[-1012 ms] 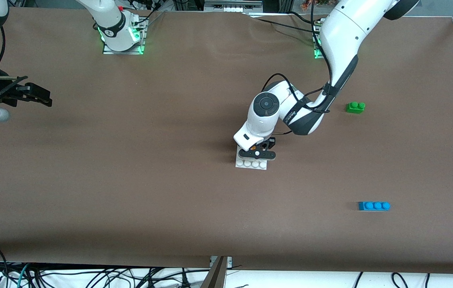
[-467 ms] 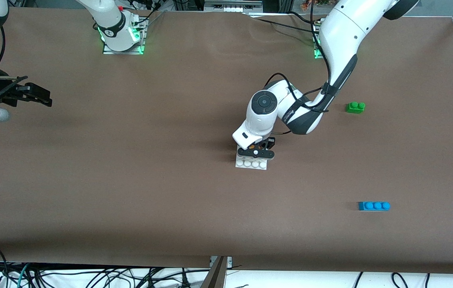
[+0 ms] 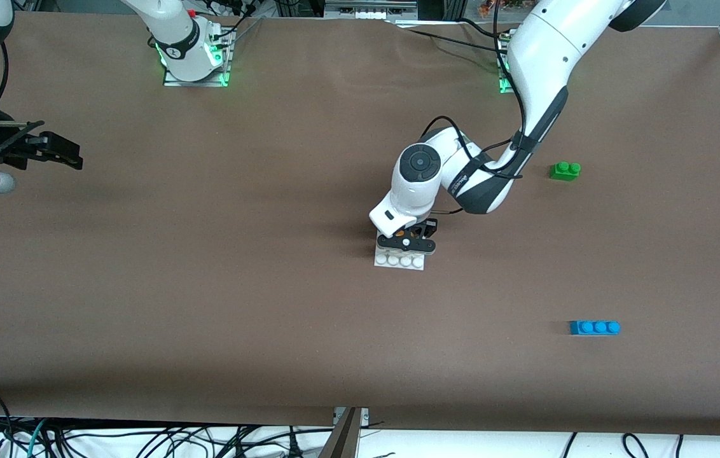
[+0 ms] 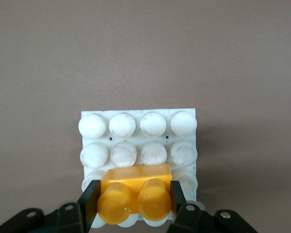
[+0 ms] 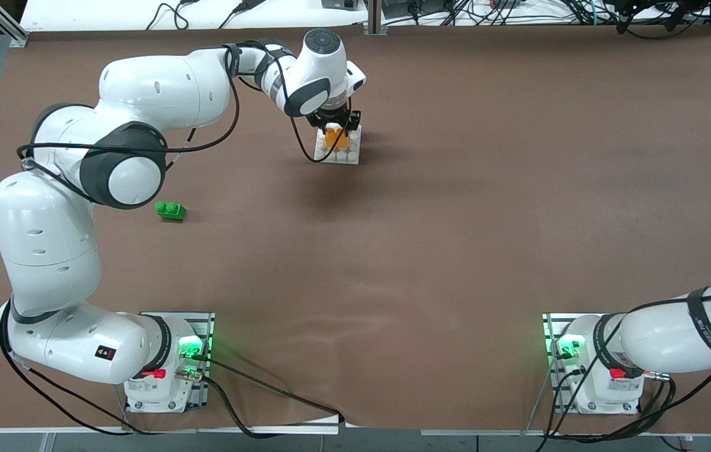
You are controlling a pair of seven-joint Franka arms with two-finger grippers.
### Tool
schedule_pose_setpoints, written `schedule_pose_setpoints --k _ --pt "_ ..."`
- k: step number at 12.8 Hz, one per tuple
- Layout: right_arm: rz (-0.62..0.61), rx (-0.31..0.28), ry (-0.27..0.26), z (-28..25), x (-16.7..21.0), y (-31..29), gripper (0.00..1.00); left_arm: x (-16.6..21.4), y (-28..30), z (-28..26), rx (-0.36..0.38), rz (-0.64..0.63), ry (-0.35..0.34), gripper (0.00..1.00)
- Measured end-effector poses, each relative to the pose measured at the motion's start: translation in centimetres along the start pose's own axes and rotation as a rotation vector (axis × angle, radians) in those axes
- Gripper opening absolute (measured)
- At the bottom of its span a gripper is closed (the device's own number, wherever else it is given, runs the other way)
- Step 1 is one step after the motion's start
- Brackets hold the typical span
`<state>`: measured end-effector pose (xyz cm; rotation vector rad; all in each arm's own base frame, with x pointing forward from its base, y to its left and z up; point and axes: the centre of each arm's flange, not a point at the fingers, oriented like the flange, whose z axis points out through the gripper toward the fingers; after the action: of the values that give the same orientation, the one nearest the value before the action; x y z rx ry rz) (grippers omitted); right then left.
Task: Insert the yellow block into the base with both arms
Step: 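Lower the yellow block onto the base plate studs and press down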
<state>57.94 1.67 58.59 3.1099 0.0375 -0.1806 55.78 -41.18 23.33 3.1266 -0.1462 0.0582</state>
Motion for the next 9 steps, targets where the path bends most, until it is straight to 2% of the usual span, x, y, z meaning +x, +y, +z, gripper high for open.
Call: schedule_pose_setpoints --k 9 --pt "0.0 0.0 0.0 0.0 0.0 0.0 1.0 0.0 -0.08 0.0 0.003 0.018 -0.002 0.62"
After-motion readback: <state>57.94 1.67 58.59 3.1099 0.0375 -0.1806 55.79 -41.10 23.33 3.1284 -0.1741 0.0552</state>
